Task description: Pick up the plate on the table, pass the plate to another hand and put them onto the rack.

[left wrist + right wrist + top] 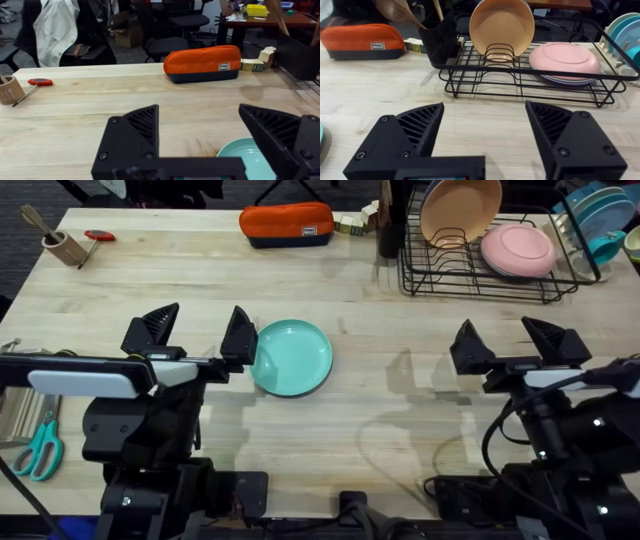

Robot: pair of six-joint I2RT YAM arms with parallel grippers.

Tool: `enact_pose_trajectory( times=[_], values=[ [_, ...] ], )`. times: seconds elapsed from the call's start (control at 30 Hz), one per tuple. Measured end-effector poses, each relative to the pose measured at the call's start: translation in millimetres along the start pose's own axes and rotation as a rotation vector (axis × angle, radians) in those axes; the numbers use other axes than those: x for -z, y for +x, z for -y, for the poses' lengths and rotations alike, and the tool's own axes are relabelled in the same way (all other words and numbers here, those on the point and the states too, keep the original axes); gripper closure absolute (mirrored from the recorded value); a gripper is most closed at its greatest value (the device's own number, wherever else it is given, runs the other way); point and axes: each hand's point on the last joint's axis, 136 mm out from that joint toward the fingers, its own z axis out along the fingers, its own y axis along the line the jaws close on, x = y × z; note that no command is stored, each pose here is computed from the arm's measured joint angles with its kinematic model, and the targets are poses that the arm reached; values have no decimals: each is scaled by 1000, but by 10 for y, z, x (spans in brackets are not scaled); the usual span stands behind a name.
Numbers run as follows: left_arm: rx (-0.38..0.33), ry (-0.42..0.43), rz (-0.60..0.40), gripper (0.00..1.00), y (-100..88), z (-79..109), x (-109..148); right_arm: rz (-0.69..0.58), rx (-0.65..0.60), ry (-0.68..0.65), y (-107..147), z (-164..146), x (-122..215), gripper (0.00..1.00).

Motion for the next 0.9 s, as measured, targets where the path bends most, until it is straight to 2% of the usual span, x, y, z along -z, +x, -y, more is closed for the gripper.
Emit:
enact_pose_trajectory(
  times=[0.57, 0.67, 0.77, 0.83, 0.9],
  values=[
    [4, 1, -10, 7, 23, 2, 0, 21, 0, -1, -51, -2, 0, 7],
    [34, 0, -72, 7, 136, 3, 17, 16, -1, -2, -52, -3, 5, 7],
    [73, -3, -143, 7, 170, 5, 80, -29, -2, -1, -43, -4, 43, 7],
    [89, -3, -169, 7, 113, 10, 133, -65, -3, -1, -80, -5, 88, 7],
    [98, -3, -161, 7, -27, 11, 183, -95, -4, -1, -167, -7, 138, 7]
  ],
)
